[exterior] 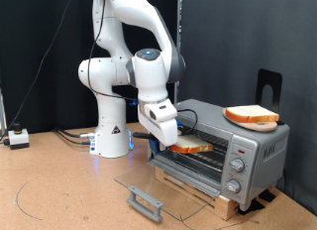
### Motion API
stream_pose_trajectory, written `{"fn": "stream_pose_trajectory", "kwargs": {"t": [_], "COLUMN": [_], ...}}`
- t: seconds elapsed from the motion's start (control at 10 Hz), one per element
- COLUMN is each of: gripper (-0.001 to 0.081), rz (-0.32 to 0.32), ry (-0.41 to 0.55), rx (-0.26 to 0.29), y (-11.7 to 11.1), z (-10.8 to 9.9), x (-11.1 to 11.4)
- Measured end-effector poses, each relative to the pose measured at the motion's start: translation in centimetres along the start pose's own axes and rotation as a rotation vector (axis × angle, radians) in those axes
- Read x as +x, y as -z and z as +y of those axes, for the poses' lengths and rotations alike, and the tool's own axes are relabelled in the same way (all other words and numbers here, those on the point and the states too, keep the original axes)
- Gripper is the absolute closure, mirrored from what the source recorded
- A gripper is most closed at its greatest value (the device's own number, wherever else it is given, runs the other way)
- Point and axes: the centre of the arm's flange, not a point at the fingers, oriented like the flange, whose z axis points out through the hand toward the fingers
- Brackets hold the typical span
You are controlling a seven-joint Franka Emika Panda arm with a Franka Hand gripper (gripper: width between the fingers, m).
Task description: Make a piece of toast with the oven
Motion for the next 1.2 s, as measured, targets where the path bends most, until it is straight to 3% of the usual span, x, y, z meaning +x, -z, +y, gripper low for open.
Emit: {"fn": "stream_pose_trajectory", "kwargs": {"t": [0.2,0.6,0.9,1.2], "gripper": [0.0411,0.0411,0.0411,0.0411], "rz": [-0.007,-0.024,-0.014,-0.012], "ry": [0.040,0.110,0.076,0.051], "rx": [-0.022,0.009,0.003,0.016], "y": [0.2,1.3,2.2,2.6], "z": [0.6,4.6,7.0,7.6], "x": [-0.4,-5.1,-8.4,-9.2]}}
